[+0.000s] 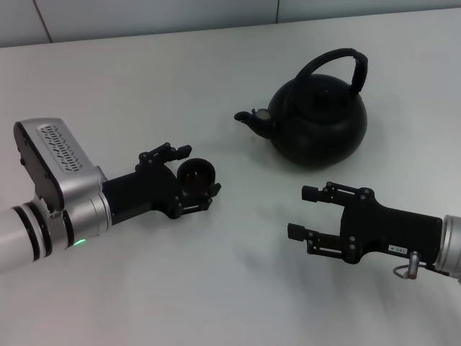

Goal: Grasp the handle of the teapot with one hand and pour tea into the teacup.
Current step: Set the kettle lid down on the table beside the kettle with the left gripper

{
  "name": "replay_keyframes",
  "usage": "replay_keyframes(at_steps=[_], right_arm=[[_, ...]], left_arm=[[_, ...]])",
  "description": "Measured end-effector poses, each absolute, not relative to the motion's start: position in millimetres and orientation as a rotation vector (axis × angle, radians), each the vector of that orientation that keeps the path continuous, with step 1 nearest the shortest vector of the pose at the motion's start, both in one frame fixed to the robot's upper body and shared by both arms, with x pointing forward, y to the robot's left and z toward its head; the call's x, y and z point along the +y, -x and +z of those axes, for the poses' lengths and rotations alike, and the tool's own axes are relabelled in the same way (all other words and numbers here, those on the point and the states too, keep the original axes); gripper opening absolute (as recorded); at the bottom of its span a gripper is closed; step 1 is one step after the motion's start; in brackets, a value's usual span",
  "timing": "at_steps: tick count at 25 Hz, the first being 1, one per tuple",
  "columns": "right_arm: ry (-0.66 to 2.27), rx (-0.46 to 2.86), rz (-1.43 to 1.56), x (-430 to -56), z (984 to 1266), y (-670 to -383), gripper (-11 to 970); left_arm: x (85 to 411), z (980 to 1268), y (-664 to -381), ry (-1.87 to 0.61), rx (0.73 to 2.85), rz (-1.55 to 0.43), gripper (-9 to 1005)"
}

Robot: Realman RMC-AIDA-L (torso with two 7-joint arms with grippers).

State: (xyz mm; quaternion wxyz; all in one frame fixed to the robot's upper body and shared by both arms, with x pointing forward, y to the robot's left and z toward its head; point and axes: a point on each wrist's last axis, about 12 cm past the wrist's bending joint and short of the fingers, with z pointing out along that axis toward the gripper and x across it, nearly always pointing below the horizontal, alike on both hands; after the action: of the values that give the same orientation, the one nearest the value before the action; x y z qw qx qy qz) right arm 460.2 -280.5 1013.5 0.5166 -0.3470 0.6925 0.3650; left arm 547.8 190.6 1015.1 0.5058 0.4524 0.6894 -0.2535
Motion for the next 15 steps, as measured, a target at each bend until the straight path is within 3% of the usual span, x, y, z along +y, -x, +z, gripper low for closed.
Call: replay_keyframes(at_steps=[9,15], right_arm=[[0.833,1.666,0.871,-281.0,1013.3,-460.7,728],[0.834,1.665,0.866,-281.7,1013.8,-461.4,728]], left_arm=[[199.3,1018.5,-541.1,-1.069,1.616,-0.65,862],[222.1,1020.1,-525.4,-1.023,1.564,-0.676,862]])
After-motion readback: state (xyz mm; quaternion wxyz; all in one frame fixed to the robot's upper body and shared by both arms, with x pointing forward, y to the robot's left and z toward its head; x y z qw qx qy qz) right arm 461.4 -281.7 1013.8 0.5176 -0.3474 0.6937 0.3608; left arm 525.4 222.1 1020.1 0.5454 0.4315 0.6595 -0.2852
